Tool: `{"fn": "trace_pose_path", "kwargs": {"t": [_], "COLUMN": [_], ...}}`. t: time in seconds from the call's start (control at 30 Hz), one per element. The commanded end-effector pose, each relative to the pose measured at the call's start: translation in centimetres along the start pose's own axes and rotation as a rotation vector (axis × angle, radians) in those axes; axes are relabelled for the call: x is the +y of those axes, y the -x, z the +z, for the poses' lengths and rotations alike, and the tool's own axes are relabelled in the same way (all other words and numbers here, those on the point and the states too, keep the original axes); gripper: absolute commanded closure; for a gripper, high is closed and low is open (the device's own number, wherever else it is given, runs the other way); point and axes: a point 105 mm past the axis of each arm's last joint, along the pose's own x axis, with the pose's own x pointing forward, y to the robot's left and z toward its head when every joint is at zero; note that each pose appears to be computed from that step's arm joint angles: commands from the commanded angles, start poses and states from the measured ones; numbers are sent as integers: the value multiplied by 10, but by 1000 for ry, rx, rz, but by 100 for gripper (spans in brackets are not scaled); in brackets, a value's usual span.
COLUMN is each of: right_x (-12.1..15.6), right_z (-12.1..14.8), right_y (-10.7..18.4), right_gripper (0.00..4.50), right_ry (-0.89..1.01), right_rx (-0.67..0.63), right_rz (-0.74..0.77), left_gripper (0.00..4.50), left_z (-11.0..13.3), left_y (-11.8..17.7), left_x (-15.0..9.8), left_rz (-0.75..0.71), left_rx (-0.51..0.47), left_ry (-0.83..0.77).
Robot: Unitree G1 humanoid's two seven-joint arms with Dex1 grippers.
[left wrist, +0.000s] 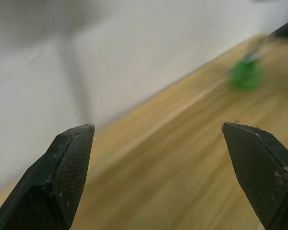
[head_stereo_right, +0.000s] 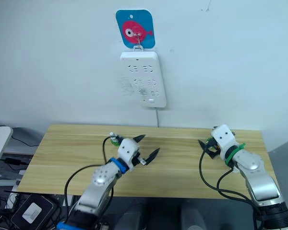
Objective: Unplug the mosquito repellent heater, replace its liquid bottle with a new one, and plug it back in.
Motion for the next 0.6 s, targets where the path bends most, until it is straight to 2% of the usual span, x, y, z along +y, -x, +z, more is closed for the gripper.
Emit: {"fn": "trace_pose_path", "kwargs": {"t": [0.03, 0.1, 0.3, 0.6], "right_x": [40, 49, 55, 65], "right_z": [44, 57, 77, 107], "right_y": [1, -1, -12, -22], "right_gripper": [4, 4, 4, 4], "right_ry": [27, 37, 75, 92], "right_rx": [-101, -118, -154, -215], "right_rz": [293, 363, 436, 478], "left_gripper": [0, 0, 0, 0], "left_z": [-7, -16, -33, -48], "left_y": [10, 14, 23, 7], "left_x": [21, 32, 53, 74], "left_rz": [183, 264, 413, 465], "left_rx": [-8, 12, 48, 62], "left_ry": [22, 45, 80, 119]}}
